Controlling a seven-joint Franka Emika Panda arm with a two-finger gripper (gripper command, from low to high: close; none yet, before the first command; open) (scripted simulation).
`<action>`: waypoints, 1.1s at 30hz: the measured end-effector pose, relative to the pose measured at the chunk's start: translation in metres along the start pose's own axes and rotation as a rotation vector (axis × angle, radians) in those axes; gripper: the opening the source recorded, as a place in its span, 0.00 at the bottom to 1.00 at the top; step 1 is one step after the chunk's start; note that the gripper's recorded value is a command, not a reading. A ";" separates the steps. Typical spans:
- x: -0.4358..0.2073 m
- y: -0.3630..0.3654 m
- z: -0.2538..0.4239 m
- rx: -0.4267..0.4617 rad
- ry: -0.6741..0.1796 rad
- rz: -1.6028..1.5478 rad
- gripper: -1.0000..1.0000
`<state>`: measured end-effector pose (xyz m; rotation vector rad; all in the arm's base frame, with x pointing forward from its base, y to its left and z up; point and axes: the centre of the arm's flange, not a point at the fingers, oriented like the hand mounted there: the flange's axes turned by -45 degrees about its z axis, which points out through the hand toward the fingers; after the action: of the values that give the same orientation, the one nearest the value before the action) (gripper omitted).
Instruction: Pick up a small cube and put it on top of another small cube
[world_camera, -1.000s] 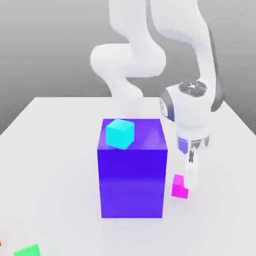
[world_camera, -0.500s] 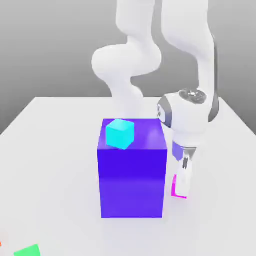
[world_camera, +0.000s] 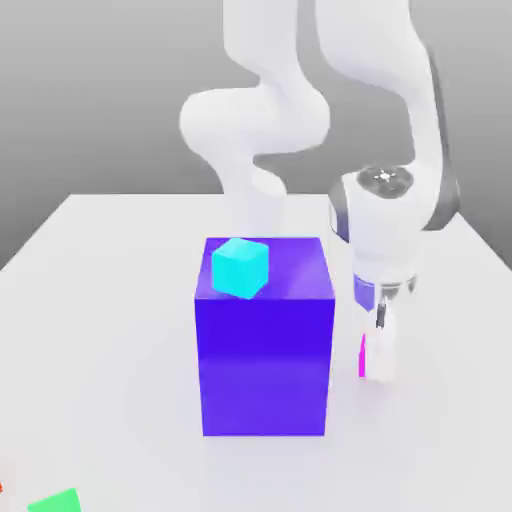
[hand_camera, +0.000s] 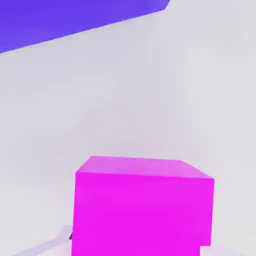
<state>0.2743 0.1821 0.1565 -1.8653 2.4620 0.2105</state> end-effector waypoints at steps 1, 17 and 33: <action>-0.001 0.000 -0.003 0.000 -0.005 -0.001 0.00; 0.003 -0.004 -0.037 0.050 0.031 -0.008 0.00; -0.011 -0.138 -0.116 0.150 -0.036 -0.252 0.00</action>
<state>0.4154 0.1401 0.2611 -2.0594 2.1262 0.0464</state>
